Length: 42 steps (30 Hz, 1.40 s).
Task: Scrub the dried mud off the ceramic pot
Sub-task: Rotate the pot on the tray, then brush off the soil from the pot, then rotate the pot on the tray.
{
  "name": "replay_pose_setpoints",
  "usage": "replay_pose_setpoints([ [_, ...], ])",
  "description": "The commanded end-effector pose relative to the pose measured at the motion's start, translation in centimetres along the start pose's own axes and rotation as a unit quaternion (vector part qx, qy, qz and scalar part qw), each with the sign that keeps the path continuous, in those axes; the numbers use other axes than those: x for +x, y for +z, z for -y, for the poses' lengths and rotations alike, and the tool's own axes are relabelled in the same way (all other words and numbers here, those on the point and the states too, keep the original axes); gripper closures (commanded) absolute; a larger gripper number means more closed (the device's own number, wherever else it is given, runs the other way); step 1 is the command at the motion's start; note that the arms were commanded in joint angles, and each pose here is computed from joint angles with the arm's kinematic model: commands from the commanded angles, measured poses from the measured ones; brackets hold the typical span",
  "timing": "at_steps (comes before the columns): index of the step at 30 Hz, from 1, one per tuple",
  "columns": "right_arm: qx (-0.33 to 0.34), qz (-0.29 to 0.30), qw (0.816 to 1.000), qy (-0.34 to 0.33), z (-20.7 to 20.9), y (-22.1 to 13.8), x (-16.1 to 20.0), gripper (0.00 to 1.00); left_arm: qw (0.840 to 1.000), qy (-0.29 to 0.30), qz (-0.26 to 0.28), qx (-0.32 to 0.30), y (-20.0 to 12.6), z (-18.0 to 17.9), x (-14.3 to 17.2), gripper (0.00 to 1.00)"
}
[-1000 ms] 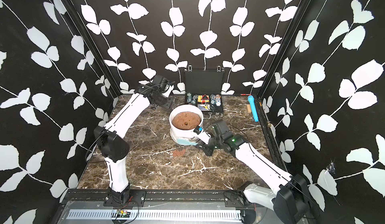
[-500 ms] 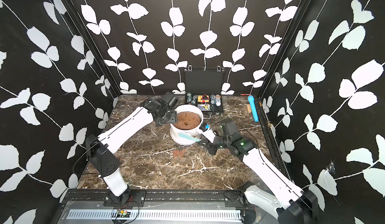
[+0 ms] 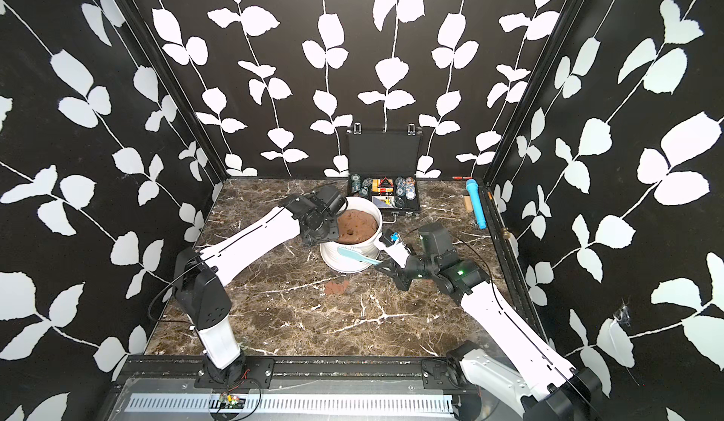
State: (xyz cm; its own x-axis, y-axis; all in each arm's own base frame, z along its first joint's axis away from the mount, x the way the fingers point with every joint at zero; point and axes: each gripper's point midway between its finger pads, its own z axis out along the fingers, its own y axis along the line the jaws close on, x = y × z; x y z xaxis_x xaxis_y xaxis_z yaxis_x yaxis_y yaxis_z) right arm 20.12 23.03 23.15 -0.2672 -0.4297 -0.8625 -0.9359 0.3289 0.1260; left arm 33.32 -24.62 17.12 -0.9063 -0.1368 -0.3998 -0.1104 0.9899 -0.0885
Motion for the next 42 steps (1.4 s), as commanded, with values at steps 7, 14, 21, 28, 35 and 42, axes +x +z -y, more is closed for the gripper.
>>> replay_pose_setpoints([
  [7, -0.04, 0.013, 0.999, 0.021, -1.0, 0.6, 0.3, 1.0, 1.0, 0.022, 0.012, -0.013, 0.3, -0.3, -0.6, 0.75],
  [14, -0.046, 0.001, 0.998, 0.037, -0.6, 1.8, 1.5, 1.0, 0.999, 0.049, 0.016, -0.009, 1.1, -1.1, -2.2, 0.83],
  [21, -0.033, -0.032, 0.998, 0.032, 0.4, 4.4, 3.0, 1.0, 0.995, 0.101, 0.019, -0.012, 1.9, -1.5, -4.0, 0.84],
  [28, -0.024, -0.073, 0.997, 0.01, 0.5, 6.5, 4.5, 1.0, 0.989, 0.144, 0.018, 0.003, 2.5, -1.4, -5.2, 0.85],
  [35, 0.063, -0.102, 0.993, -0.017, 3.3, 6.7, 5.6, 1.0, 0.982, 0.187, 0.01, 0.015, 3.4, -0.9, -5.2, 0.86],
  [42, 0.083, -0.135, 0.987, -0.028, 3.7, 7.8, 7.0, 1.0, 0.978, 0.207, 0.001, 0.034, 3.9, -0.2, -4.8, 0.87],
])
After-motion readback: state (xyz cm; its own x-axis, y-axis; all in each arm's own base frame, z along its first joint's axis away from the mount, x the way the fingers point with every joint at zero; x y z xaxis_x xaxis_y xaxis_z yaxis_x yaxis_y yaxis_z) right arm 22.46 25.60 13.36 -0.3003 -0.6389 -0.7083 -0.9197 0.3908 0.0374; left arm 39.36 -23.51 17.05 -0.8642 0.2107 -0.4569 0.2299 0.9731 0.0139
